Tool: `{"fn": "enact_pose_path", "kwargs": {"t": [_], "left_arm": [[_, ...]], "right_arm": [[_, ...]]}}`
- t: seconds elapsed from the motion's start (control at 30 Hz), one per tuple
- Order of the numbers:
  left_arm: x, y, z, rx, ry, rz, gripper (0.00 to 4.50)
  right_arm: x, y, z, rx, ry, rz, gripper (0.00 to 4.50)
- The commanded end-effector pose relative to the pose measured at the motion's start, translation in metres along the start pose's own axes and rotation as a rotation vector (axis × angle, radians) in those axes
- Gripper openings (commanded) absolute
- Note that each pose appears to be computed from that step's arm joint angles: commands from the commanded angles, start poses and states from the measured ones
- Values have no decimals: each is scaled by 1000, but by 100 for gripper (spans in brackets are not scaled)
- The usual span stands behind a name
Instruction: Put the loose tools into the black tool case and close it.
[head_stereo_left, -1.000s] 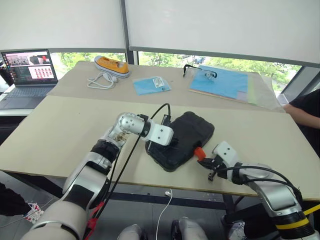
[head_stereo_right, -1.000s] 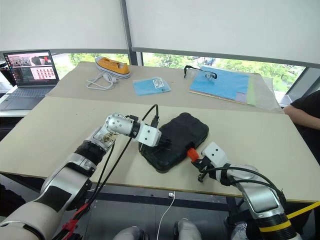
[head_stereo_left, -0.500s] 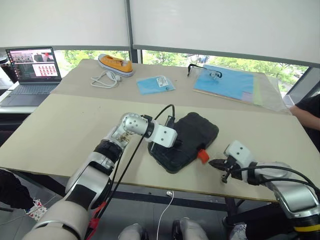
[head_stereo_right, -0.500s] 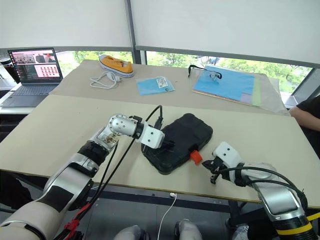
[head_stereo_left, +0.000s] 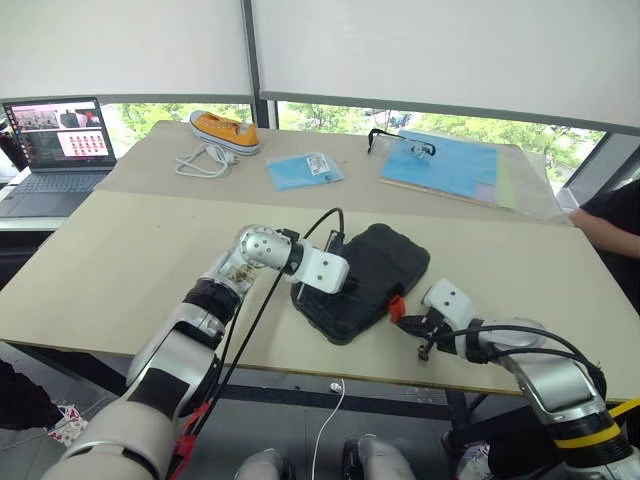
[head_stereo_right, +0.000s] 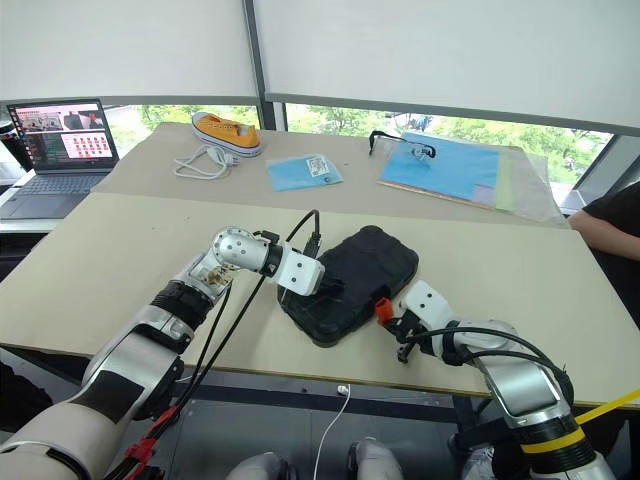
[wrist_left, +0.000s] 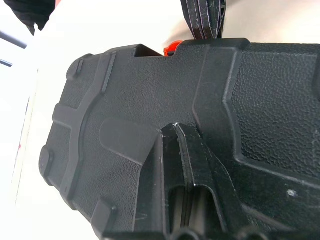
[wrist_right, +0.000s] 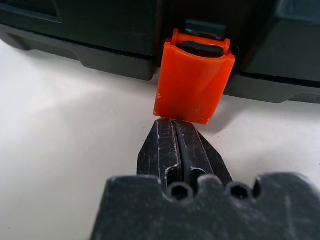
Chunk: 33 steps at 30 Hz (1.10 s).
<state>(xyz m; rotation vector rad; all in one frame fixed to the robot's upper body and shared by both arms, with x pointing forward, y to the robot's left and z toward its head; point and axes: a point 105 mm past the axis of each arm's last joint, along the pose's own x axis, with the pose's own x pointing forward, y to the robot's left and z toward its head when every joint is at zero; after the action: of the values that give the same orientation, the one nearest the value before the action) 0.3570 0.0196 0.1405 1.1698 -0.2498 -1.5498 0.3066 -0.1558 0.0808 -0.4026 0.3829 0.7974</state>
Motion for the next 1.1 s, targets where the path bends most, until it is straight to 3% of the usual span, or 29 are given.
{"fn": "enact_pose_path", "kwargs": {"t": [0.03, 0.27, 0.6, 1.1], "left_arm": [[12, -35, -18, -59, 64, -137, 0], [15, -37, -18, -56, 66, -146, 0], [15, -46, -25, -51, 90, -174, 0], [14, -50, -29, -71, 96, -176, 0]], "right_arm": [[0, -8, 28, -31, -141, -59, 7], [4, -1, 37, -35, -194, -42, 7], [-22, -12, 66, -96, -268, -70, 7], [-16, -7, 82, -127, -292, -40, 7]]}}
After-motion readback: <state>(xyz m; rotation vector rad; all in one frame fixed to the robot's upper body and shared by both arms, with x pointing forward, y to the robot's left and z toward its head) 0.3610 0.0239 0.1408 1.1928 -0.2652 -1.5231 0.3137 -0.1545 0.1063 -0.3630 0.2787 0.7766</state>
